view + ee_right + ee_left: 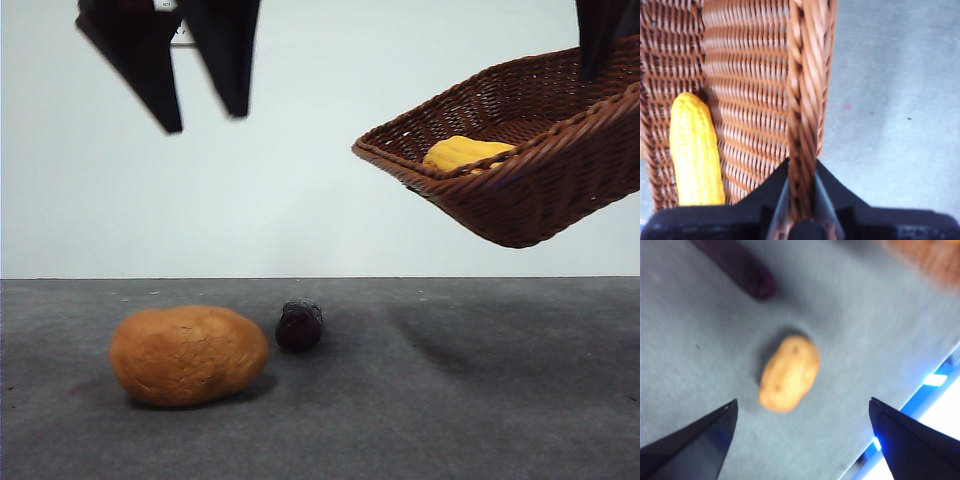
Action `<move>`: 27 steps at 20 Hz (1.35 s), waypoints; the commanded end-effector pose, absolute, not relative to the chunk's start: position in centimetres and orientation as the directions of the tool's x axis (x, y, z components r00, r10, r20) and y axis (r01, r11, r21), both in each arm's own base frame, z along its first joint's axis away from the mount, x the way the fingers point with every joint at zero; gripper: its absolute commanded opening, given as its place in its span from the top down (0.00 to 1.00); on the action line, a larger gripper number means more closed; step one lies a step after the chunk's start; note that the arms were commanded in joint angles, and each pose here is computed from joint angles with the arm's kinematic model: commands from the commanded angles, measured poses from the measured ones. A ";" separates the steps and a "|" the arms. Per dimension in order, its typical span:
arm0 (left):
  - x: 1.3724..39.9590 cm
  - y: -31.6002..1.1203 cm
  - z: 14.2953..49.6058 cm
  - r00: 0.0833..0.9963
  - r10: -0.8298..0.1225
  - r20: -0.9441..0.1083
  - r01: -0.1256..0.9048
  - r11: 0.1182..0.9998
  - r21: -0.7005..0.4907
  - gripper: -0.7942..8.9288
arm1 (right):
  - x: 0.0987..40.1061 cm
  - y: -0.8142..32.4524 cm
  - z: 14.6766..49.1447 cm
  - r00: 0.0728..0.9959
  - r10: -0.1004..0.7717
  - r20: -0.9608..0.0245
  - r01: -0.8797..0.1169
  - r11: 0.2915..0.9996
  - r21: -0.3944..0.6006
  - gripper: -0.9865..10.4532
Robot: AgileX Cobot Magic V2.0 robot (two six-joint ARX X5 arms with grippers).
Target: Help me put the vegetables on the table into the basket
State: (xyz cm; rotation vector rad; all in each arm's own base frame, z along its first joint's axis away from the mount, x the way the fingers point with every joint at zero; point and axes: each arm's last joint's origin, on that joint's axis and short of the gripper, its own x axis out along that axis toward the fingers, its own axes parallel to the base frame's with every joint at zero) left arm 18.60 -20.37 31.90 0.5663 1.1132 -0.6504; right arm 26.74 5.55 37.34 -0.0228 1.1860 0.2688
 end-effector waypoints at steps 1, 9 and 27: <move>18.5 -20.3 29.7 0.276 -0.163 -0.947 0.778 0.617 0.120 0.47 | 27.0 5.0 37.2 0.352 0.191 -0.916 -0.216 0.969 0.119 0.92; 20.2 -19.8 25.3 0.312 -0.180 -0.933 0.848 0.497 0.187 0.33 | 27.1 4.1 37.2 0.354 0.180 -0.918 -0.191 0.975 0.117 0.92; 24.2 -20.6 18.0 0.106 -0.100 -0.989 0.849 0.528 0.038 0.65 | 27.0 4.1 37.1 0.339 0.178 -0.924 -0.188 0.975 0.119 0.92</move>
